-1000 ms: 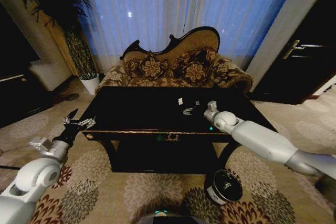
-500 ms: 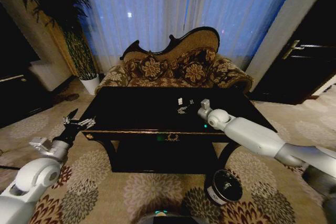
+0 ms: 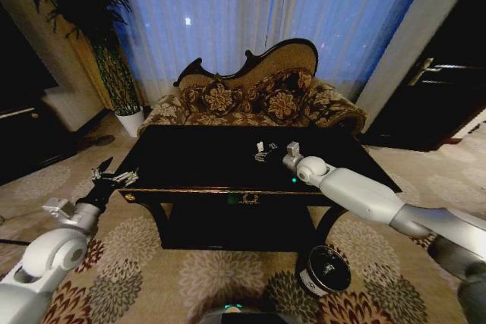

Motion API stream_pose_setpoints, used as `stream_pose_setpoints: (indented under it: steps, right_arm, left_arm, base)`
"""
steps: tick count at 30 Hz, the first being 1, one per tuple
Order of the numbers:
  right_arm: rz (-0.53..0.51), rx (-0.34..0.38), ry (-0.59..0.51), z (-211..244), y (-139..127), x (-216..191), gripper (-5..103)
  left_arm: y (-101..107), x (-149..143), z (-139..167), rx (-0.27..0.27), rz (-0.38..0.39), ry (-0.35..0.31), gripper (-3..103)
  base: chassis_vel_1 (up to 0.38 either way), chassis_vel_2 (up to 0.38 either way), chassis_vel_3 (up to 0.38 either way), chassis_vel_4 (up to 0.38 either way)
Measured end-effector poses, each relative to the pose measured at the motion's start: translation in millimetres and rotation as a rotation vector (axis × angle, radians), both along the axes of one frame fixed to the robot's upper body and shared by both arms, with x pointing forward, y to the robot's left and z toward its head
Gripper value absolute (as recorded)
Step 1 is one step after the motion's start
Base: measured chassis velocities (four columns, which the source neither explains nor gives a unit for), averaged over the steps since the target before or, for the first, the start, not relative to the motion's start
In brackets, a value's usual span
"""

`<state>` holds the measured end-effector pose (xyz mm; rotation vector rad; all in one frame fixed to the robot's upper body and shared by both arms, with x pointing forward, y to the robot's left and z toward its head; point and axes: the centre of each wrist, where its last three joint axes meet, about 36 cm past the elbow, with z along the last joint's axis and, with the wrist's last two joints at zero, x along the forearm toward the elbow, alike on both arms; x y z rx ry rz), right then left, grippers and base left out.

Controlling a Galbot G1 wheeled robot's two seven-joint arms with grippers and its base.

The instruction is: Move to the front of the table and place the trash on the table into the trash bin.

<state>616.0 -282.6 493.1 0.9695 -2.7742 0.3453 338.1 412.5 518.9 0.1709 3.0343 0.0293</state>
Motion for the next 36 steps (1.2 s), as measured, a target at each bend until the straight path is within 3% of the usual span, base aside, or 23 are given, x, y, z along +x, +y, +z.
stream_pose_setpoints:
  steps: [3,8,15,20,27,31,32,36]
  right_arm:
    - [-0.003,0.003,-0.006,3.6,-2.3,-1.1,46]
    - [-0.008,0.008,-0.013,7.1,-5.0,-2.5,36]
    - [-0.017,0.019,-0.016,8.7,-7.5,-6.6,3]
    - [-0.03,0.031,-0.019,9.7,-11.4,-12.1,0]
    - [-0.068,0.065,-0.06,35.1,-41.2,-37.9,0]
    - [-0.138,0.104,-0.097,57.9,-82.1,-77.7,0]
    - [-0.138,0.104,-0.097,57.9,-82.1,-77.7,0]
    - [-0.19,0.089,-0.132,67.8,-122.5,-117.9,0]
  left_arm:
    - [0.0,0.0,0.0,0.0,0.0,0.0,100]
    - [0.0,0.0,0.0,0.0,0.0,0.0,100]
    - [0.0,0.0,0.0,0.0,0.0,0.0,100]
    - [0.0,0.0,0.0,0.0,0.0,0.0,100]
    - [0.0,0.0,0.0,0.0,0.0,0.0,100]
    - [0.0,0.0,0.0,0.0,0.0,0.0,100]
    - [0.0,0.0,0.0,0.0,0.0,0.0,100]
    - [0.0,0.0,0.0,0.0,0.0,0.0,100]
  base:
    - [0.0,0.0,0.0,0.0]
    - [0.0,0.0,0.0,0.0]
    - [0.0,0.0,0.0,0.0]
    - [0.0,0.0,0.0,0.0]
    - [0.0,0.0,0.0,0.0]
    - [0.0,0.0,0.0,0.0]
    - [0.0,0.0,0.0,0.0]
    - [0.0,0.0,0.0,0.0]
